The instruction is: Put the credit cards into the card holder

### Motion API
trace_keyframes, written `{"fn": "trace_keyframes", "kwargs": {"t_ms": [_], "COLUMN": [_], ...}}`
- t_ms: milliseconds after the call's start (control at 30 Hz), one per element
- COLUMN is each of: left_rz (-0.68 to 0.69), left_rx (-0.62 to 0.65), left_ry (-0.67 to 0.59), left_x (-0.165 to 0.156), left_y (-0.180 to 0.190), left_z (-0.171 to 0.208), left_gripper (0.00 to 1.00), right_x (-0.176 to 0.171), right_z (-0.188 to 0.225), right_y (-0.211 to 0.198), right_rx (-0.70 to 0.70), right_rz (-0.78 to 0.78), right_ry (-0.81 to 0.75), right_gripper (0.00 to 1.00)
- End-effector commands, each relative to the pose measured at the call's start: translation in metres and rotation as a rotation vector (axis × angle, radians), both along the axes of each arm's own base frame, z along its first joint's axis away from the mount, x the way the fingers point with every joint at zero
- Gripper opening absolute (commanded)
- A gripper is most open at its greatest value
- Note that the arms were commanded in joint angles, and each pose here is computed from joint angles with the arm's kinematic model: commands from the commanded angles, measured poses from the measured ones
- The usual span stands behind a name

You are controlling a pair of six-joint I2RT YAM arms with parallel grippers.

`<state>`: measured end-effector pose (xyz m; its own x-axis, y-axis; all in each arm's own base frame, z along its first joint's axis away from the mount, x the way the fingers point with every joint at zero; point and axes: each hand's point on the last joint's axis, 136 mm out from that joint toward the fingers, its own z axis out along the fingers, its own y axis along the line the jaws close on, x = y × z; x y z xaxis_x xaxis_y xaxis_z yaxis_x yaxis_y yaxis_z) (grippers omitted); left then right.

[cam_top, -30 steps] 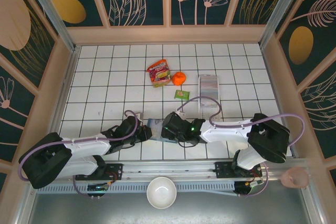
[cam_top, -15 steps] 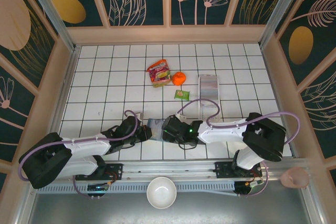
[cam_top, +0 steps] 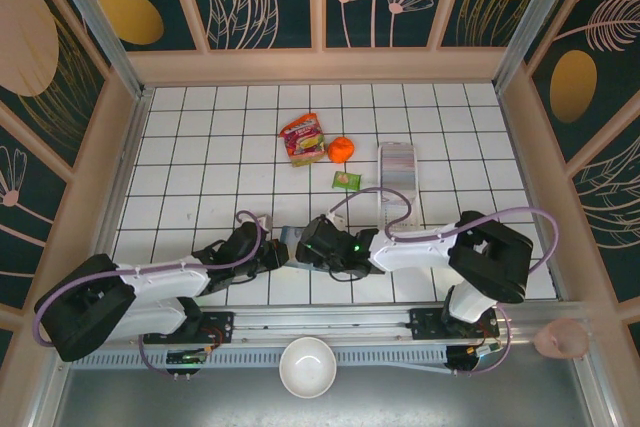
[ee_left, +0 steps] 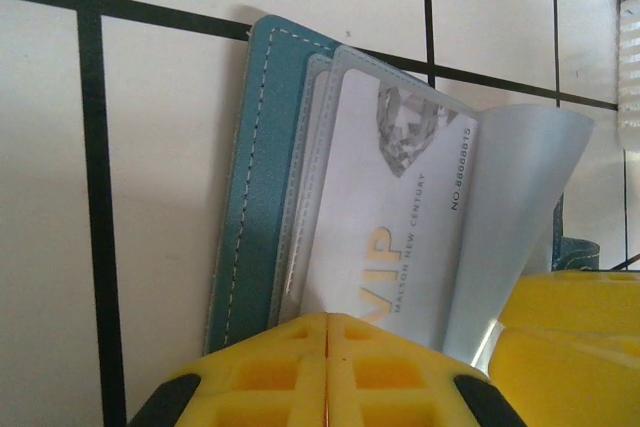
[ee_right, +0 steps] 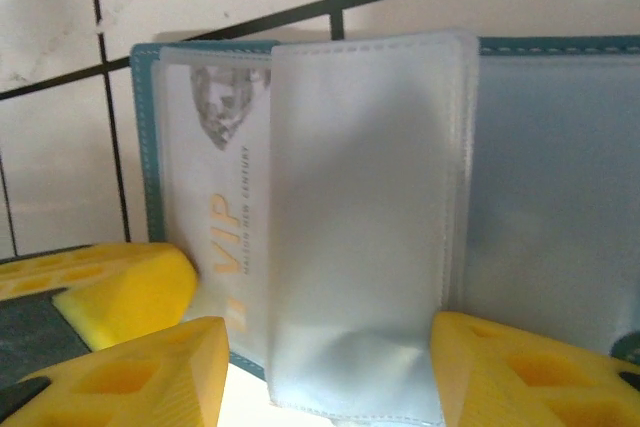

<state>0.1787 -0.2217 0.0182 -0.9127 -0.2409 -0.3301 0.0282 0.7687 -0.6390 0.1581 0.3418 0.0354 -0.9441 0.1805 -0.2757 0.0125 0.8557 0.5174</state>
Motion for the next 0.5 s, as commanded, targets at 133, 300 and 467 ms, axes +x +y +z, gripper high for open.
{"fn": "trace_keyframes", "kwargs": {"t_ms": [133,300,467], "left_rz": [0.02,0.02,0.013], "left_rx": [0.079,0.071,0.068], "left_ry": [0.064,0.062,0.067], "left_x": [-0.014,-0.014,-0.015], "left_y": [0.019,0.018,0.017], "left_z": [-0.023,-0.023,-0.023], "left_gripper": [0.07,0.07,0.06], "right_x": [0.012,0.019,0.026], "right_z": [0.001,0.009,0.018], "right_y": [0.008,0.004,0.015], "right_rx": [0.076,0.175,0.245], "right_rz": [-0.063,-0.123,-0.113], "right_ry": [-0.005,-0.015,-0.028], "right_gripper": [0.56,0.55,0.55]}}
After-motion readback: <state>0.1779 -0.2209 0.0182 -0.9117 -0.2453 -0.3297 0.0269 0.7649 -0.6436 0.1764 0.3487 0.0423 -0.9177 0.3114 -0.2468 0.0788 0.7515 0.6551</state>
